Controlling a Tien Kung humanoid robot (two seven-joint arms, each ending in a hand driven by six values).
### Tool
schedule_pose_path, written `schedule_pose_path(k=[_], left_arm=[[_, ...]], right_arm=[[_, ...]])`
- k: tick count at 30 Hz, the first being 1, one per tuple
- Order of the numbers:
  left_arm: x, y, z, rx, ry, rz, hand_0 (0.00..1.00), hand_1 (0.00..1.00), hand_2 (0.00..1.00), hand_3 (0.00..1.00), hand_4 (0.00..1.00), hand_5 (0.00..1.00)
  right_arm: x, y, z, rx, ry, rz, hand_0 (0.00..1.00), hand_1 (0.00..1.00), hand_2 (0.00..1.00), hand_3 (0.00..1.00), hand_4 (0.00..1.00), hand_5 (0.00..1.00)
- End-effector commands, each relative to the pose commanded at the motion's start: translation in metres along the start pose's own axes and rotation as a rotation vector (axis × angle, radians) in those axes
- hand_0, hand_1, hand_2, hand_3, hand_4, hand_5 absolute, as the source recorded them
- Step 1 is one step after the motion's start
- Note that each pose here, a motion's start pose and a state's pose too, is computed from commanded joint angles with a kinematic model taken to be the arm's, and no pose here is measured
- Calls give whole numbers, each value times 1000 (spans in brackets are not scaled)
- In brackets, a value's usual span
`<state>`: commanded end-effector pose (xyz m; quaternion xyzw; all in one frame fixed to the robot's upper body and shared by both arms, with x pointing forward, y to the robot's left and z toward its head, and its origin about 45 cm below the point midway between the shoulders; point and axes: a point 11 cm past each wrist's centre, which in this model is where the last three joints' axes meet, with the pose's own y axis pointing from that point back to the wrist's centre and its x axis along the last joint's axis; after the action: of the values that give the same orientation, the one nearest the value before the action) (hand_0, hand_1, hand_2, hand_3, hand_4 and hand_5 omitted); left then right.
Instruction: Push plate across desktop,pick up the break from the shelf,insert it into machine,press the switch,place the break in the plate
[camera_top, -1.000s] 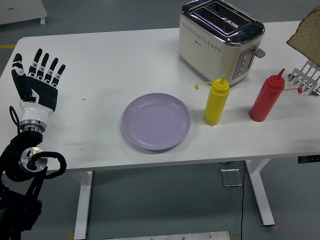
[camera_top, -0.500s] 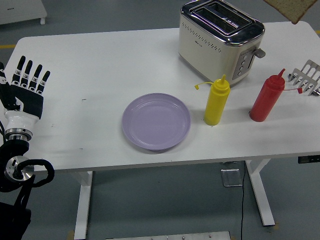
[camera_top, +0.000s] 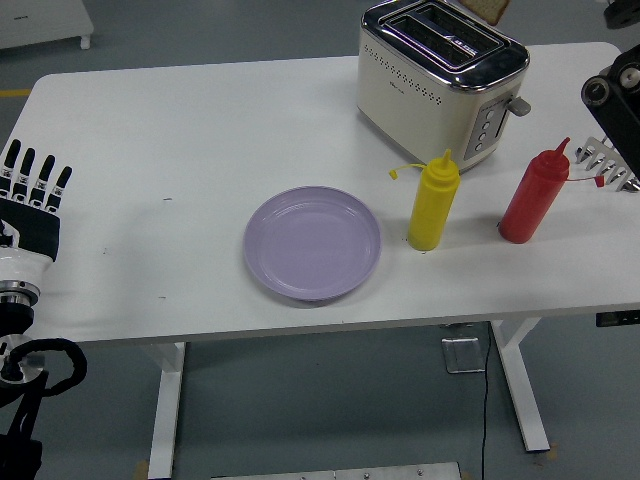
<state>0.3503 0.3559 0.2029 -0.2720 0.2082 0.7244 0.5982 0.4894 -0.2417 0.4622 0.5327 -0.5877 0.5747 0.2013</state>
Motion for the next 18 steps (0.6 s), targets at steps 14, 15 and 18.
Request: schedule_pose_path(k=[14,15,18], left_arm=[[-1,-1,-1,3,-6,-1,852,893,965,878,680,998],[-1,-1,-1,4,-6,-1,851,893,964,878,680,998],[0,-1,-2,6,-6,1,851,893,964,878,680,998]], right_arm=[[-37,-22,-6,-142,39,-50,200,317,410,500,321,2],[-39,-22,-5,-156,43,-53,204,318,410,499,324,2],[-45,-21,-2,-194,48,-61,204,318,410,499,324,2]])
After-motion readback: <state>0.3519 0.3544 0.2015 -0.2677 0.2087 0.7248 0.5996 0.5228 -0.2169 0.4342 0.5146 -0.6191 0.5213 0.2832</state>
